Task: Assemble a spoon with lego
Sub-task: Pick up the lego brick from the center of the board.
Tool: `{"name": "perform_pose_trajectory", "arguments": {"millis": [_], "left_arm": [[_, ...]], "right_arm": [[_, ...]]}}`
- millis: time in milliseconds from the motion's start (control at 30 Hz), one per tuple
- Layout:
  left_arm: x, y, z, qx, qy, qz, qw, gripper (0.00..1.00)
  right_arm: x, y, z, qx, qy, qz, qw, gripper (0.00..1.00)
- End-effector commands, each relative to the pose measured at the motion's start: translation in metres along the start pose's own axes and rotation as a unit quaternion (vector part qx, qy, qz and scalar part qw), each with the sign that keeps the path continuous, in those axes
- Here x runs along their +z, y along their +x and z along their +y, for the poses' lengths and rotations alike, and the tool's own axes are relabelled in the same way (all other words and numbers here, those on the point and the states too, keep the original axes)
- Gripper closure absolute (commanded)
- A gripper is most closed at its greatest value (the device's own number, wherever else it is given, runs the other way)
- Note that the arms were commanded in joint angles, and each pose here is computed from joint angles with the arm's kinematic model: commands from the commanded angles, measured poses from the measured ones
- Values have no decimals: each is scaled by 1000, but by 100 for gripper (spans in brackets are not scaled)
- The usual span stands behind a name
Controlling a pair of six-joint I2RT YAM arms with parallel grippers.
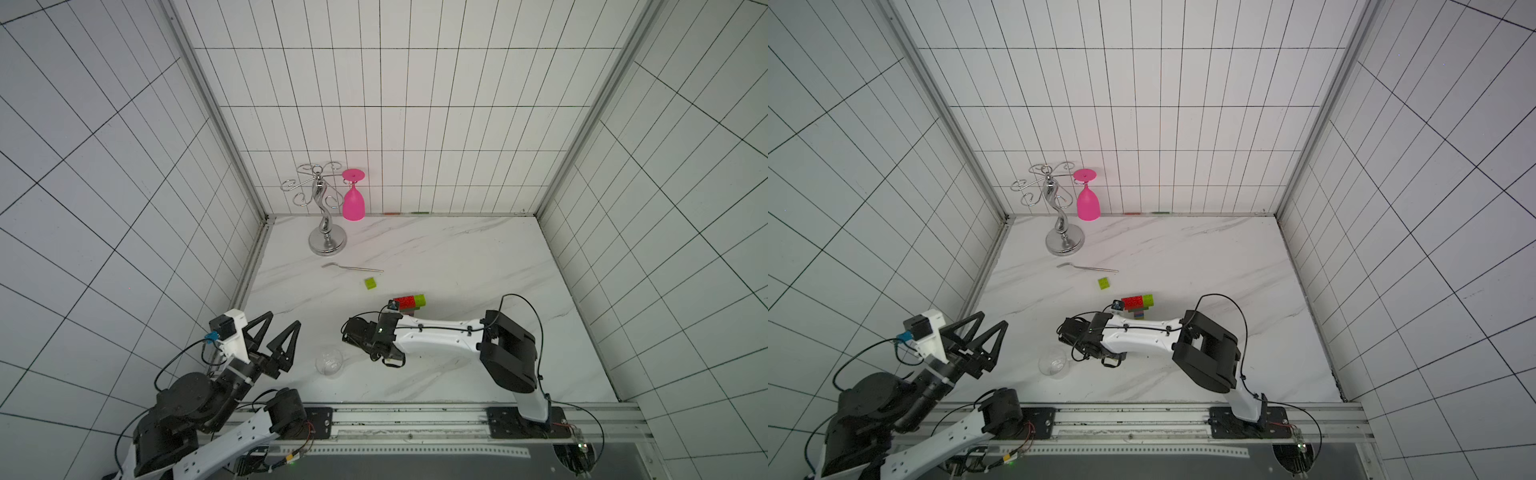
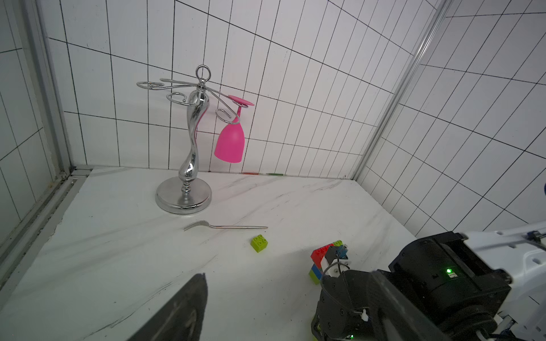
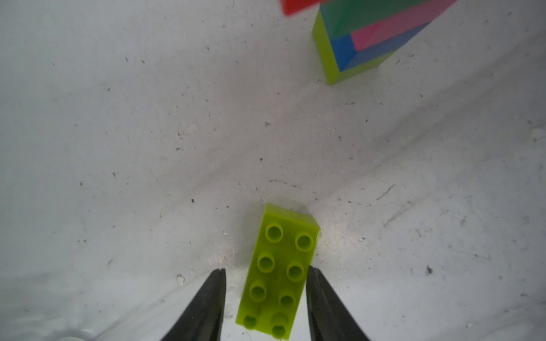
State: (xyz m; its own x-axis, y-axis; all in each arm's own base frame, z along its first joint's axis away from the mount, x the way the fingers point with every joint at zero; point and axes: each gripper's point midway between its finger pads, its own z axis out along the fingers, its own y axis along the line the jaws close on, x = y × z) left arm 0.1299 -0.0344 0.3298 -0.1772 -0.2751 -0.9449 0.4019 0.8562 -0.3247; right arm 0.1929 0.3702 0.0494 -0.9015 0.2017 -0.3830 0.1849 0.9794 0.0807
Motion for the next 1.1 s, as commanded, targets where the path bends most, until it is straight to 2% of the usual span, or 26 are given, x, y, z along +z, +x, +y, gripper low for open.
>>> {"name": "perform_pose_trajectory", "arguments": {"millis": [0, 567, 1067], "left_arm": [[-1, 2, 0, 7, 2, 3, 1000, 17], [-1, 2, -1, 9, 6, 3, 1000, 17], [-1, 2, -1, 9, 7, 3, 1000, 17]], "right_arm": [[-12, -11, 0, 2, 1, -14, 1000, 52], [16, -4, -10, 20, 26, 18, 999, 56], [18, 10, -17, 38, 35, 36, 998, 56]]}}
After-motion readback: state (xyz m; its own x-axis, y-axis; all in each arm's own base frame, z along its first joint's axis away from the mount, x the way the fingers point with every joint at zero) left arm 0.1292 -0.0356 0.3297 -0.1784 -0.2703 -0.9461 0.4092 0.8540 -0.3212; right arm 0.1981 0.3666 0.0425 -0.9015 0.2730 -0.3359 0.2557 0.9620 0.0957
